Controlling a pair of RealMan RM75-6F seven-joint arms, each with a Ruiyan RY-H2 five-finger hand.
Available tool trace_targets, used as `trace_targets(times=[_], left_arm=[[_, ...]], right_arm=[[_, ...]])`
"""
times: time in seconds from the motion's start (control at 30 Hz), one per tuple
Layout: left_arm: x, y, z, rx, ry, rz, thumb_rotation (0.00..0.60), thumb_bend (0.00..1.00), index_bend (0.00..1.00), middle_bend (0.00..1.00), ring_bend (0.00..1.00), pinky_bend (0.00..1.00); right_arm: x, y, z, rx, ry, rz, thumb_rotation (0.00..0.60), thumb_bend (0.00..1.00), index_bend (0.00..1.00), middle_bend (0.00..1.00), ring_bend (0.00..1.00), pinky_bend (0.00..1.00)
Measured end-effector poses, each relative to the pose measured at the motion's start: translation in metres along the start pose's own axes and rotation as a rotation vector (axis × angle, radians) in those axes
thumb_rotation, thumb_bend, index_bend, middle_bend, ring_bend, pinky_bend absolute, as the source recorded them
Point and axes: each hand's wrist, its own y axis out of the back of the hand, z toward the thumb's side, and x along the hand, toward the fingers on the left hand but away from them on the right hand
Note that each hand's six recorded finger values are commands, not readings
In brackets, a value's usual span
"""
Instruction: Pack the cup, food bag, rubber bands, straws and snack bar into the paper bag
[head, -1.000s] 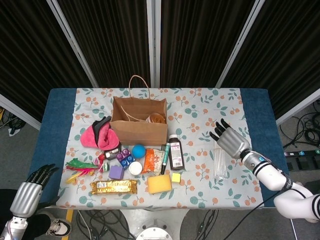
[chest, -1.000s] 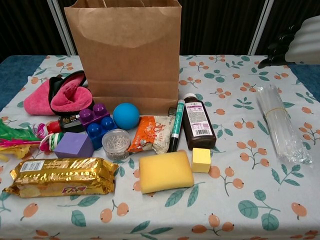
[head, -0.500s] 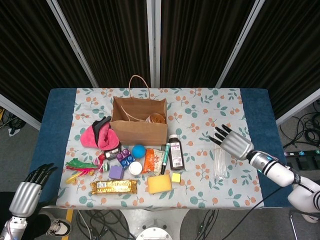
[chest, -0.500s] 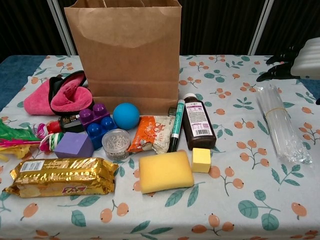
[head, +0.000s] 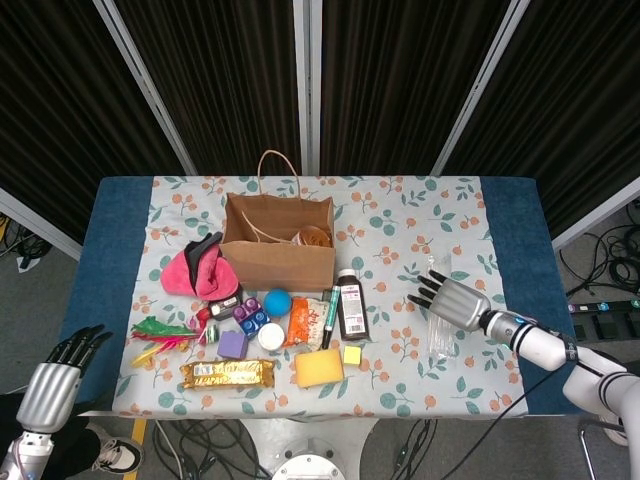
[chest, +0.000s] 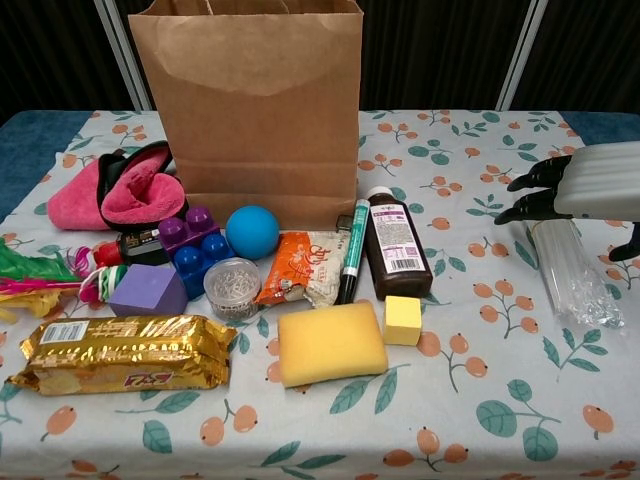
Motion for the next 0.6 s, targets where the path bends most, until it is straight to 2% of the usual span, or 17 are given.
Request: trace_targets(times=[0.17, 0.27, 0.43, 0.6], left_arm=[[0.001, 0.0, 0.0, 0.001, 0.003, -0.001, 0.6, 0.09, 0.22, 0.23, 0.15, 0.25], [0.001, 0.0, -0.001, 0.001, 0.007, 0.0, 0.6, 0.09, 0.23, 0.23, 0.15, 0.25], [0.001, 0.0, -0.002, -0.001, 0.01, -0.002, 0.6, 0.09, 0.23, 0.23, 0.15, 0.25], [0.001, 0.0, -0.002, 0.001, 0.011, -0.001, 0.6, 0.09, 0.23, 0.23, 0.15, 0.25]], right_arm=[[-0.008, -0.005, 0.003, 0.002, -0.001, 0.015, 0.6, 0.03, 0.15, 0.25, 0.05, 0.14], [-0.012, -0.005, 0.005, 0.006, -0.004, 0.006, 0.6, 0.05, 0.28, 0.3, 0.13, 0.18], [-0.015, 0.0, 0.005, 0.008, -0.02, -0.031, 0.6, 0.11, 0.53, 0.47, 0.32, 0.34], [-0.017, 0.002, 0.006, 0.005, -0.032, -0.064, 0.6, 0.17, 0.66, 0.55, 0.42, 0.43]])
